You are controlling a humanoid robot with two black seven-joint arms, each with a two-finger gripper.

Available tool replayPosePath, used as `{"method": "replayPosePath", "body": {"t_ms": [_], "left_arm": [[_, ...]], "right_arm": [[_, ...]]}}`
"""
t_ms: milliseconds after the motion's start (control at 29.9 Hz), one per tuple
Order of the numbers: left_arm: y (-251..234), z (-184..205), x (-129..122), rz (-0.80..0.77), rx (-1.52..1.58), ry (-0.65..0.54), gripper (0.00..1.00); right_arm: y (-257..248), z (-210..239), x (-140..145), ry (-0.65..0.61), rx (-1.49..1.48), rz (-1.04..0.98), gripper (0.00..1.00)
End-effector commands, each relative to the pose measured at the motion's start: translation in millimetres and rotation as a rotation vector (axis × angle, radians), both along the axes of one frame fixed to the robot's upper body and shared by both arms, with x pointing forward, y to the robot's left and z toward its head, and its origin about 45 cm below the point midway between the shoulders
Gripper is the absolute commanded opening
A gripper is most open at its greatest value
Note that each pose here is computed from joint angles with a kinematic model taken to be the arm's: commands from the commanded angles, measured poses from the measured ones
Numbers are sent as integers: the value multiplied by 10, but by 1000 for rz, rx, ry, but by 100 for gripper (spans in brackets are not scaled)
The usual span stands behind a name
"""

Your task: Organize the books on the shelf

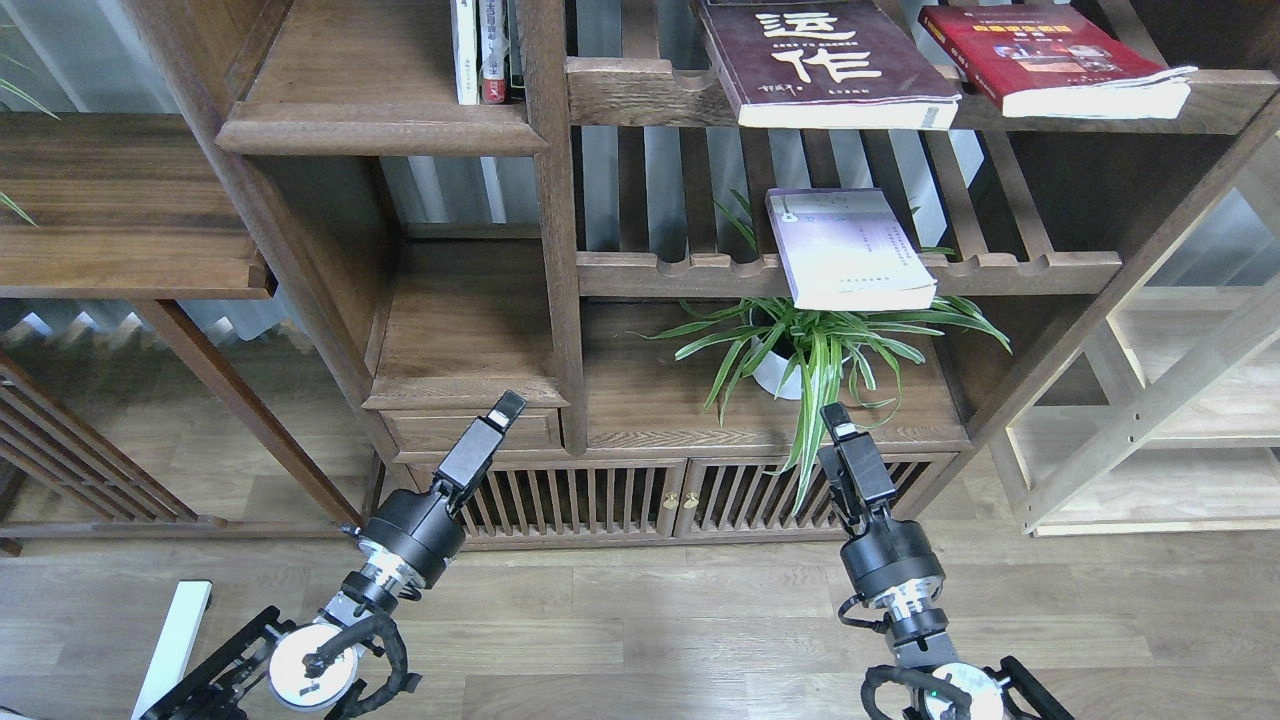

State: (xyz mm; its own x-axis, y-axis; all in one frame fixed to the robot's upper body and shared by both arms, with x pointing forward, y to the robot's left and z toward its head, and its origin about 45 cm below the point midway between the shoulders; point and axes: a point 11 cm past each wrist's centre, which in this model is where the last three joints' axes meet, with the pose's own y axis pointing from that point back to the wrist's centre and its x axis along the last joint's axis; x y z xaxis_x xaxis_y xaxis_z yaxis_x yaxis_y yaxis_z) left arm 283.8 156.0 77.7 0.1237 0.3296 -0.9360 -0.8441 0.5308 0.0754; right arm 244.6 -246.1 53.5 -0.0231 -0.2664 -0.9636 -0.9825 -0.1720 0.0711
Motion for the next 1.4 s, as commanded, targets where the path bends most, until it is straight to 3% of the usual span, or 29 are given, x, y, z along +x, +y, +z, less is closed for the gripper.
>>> {"method": "replayPosePath", "body": {"t_ms": [0,1370], "left_arm": [[4,1,2,1,0,0,99],[29,-9,-15,13,-5,5,99]], "right_arm": [[3,-3,-5,1,0,1,100],[79,83,122,-30,8,19,100]]}}
